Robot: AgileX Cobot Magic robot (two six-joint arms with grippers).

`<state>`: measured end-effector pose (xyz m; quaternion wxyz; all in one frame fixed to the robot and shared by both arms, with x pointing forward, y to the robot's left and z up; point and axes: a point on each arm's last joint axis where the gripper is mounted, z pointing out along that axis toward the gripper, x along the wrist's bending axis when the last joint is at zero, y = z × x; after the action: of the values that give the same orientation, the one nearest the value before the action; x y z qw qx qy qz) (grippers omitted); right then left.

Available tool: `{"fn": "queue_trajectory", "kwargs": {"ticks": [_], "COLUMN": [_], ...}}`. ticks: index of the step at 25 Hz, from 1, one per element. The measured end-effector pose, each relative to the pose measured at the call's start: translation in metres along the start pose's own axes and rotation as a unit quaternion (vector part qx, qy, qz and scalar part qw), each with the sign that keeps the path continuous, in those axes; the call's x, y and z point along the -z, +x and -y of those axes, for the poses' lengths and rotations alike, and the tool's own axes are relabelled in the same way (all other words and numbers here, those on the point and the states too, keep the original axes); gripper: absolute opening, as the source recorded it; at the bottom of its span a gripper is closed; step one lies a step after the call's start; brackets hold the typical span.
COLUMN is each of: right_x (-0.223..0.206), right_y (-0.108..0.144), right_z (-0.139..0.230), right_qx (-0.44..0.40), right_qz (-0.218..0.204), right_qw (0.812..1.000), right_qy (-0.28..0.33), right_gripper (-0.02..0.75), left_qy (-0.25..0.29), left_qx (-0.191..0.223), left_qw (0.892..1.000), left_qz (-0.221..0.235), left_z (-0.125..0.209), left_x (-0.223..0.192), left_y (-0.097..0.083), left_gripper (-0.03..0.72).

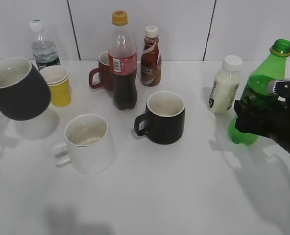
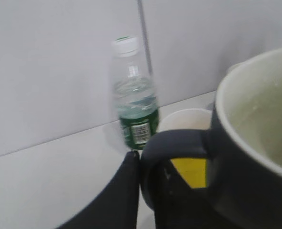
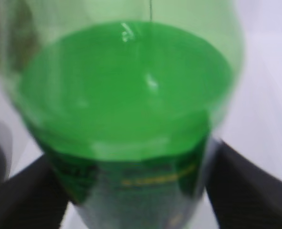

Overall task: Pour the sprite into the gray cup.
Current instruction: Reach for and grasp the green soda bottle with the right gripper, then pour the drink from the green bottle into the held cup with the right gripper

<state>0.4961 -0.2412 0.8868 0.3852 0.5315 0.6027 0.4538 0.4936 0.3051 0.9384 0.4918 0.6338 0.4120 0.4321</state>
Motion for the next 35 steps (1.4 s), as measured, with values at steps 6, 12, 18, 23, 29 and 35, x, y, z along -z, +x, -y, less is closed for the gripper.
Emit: {"fn": "queue_trajectory", "kwargs": {"ticks": [6,12,18,23,29,35], "right_x": [0.012,0.026,0.03,0.026,0.023,0.023], "right_y": [-0.001,0.011,0.042,0.067,0.092,0.101], "right_z": [0.003,-0.019,-0.052,-0.073,-0.095,-0.103], "right_qx": [0.019,0.127,0.266,0.378,0.483,0.586], "right_qz": [-0.005,-0.043,-0.075,-0.087,-0.095,-0.091], "right_qw": [1.0,0.991,0.961,0.922,0.869,0.801], "right_qy": [-0.007,-0.009,0.001,-0.005,-0.053,-0.083], "right_gripper": [0.357,0.357,0.357,0.357,0.357,0.357], "left_qy": [0.0,0.008,0.051,0.083,0.081,0.095], "left_qx": [-0.014,-0.035,-0.086,-0.11,-0.109,-0.113], "left_qw": [0.999,0.996,0.984,0.971,0.966,0.96], "left_qz": [0.032,0.076,0.149,0.196,0.218,0.236], "left_z": [-0.009,-0.036,-0.059,-0.07,-0.081,-0.075], "left_x": [-0.002,0.003,-0.005,-0.008,-0.01,-0.012], "left_y": [-0.018,-0.047,-0.091,-0.125,-0.145,-0.157], "left_gripper": [0.047,0.047,0.047,0.047,0.047,0.047]}}
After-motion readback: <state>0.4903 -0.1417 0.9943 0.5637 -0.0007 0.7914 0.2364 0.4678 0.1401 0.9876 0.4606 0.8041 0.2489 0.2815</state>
